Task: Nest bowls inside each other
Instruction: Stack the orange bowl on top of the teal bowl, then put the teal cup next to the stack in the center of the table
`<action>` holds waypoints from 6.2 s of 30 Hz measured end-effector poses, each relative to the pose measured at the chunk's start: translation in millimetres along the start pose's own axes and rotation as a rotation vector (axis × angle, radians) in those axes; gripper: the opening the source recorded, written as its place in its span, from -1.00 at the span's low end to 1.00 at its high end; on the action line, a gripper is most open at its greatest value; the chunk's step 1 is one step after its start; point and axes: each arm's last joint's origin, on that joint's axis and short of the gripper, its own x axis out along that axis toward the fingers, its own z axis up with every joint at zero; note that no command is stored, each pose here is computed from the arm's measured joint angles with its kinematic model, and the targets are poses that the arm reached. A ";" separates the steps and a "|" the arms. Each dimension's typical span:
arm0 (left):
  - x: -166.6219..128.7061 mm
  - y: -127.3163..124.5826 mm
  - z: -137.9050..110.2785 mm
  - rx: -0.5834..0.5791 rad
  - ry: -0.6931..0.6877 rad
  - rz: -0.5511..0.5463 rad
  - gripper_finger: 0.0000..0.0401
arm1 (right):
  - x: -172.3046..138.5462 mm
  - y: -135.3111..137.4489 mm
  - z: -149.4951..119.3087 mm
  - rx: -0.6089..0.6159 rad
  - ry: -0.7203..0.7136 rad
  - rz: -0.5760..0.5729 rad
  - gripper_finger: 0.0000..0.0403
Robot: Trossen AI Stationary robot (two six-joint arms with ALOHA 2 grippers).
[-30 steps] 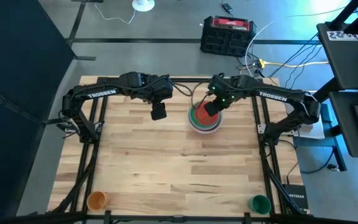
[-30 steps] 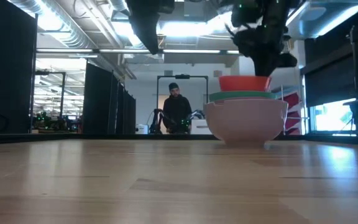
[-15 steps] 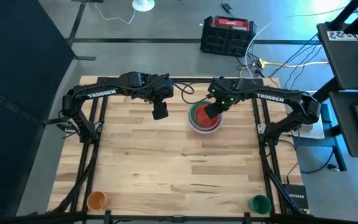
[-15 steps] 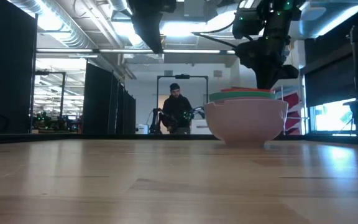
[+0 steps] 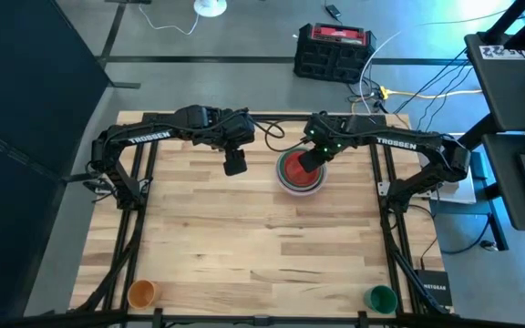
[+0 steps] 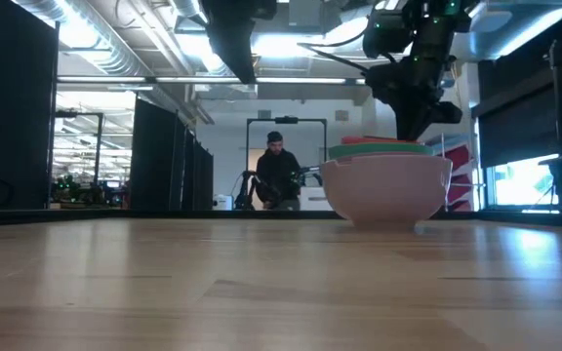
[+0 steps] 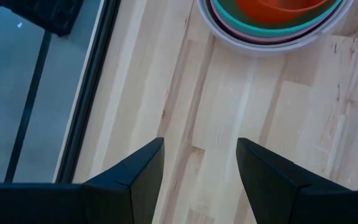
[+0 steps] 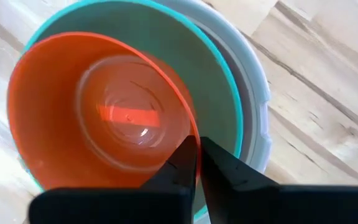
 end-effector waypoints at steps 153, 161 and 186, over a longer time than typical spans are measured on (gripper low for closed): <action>-76.9 -204.3 -51.2 0.075 -0.163 -0.103 -0.08 | -41.3 129.6 -376.3 -0.846 0.391 -0.113 -0.50; -78.1 -206.1 -52.5 0.067 -0.164 -0.108 -0.08 | -41.4 129.9 -376.9 -0.832 0.409 -0.110 -0.50; -78.3 -206.4 -52.7 0.065 -0.164 -0.109 -0.08 | -31.8 127.2 -381.5 -0.789 0.459 -0.095 -0.50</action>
